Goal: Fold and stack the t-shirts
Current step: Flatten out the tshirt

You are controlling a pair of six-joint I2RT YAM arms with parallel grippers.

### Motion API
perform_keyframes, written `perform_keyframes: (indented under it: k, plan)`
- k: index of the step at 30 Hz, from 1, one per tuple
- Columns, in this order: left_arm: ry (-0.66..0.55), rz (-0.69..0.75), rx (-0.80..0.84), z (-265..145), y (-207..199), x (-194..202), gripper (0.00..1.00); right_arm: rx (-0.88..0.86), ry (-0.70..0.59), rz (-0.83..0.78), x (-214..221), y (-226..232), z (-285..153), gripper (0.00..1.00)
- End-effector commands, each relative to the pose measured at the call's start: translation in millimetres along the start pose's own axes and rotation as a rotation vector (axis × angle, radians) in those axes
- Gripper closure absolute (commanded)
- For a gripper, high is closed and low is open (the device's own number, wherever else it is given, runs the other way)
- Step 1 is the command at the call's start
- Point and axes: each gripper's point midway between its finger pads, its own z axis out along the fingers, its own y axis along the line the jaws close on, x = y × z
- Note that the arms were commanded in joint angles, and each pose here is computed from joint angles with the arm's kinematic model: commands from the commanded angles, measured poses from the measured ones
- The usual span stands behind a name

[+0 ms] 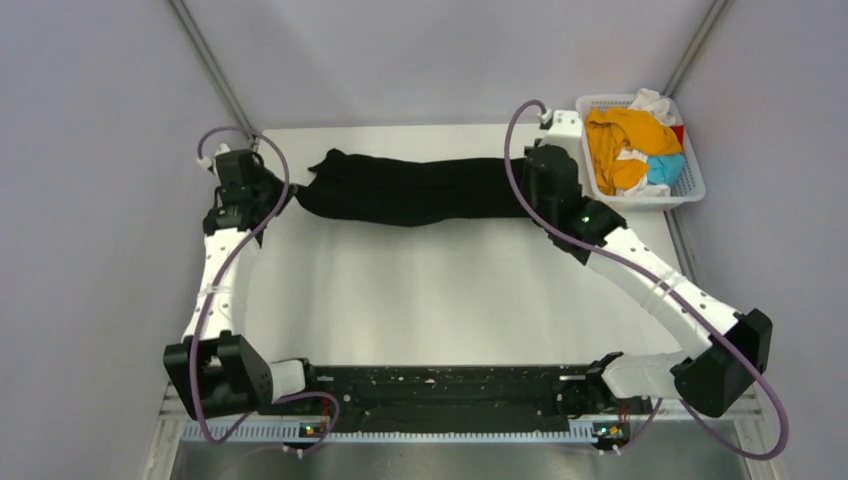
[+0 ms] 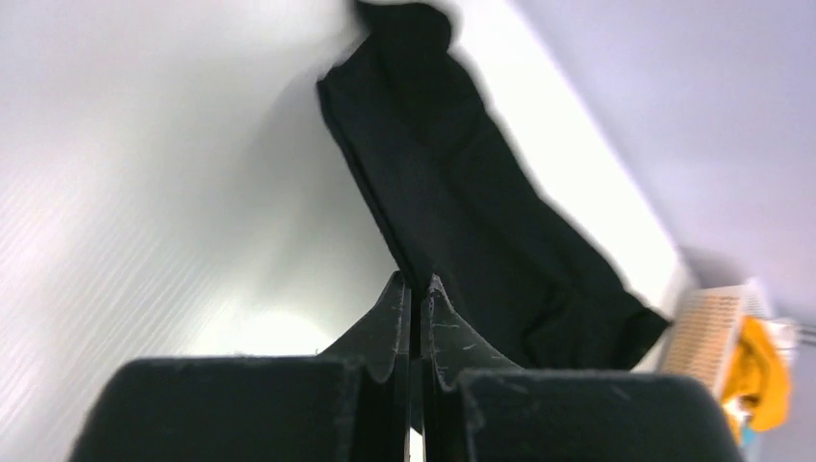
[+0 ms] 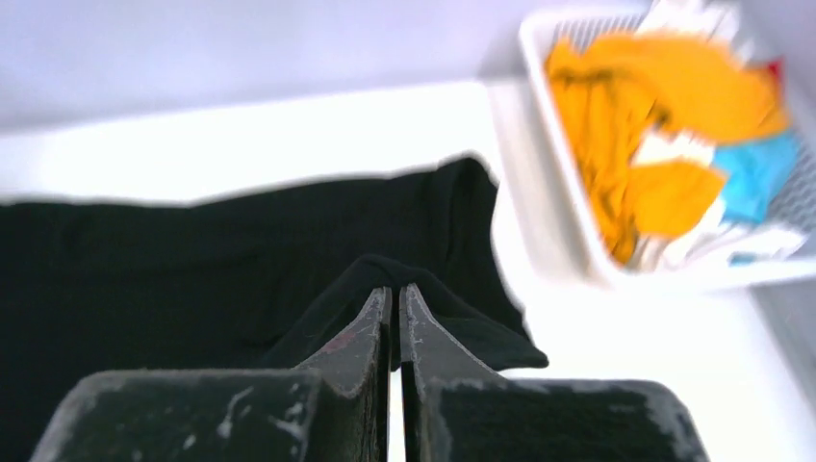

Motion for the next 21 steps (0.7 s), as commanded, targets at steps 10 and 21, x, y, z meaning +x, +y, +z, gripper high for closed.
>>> perform_keyframes:
  k: [10,21]
  plan:
    - [-0.554,-0.022,0.414,-191.7,-134.7,-151.0,1.00,-0.084,-0.587,0.045,-259.8,-49.3,-124.6,1.00]
    - [-0.820,0.043,0.619,-345.9,-151.9,-164.4,1.00,-0.484,-0.809,0.019,-330.3,-44.5,-244.4,1.00]
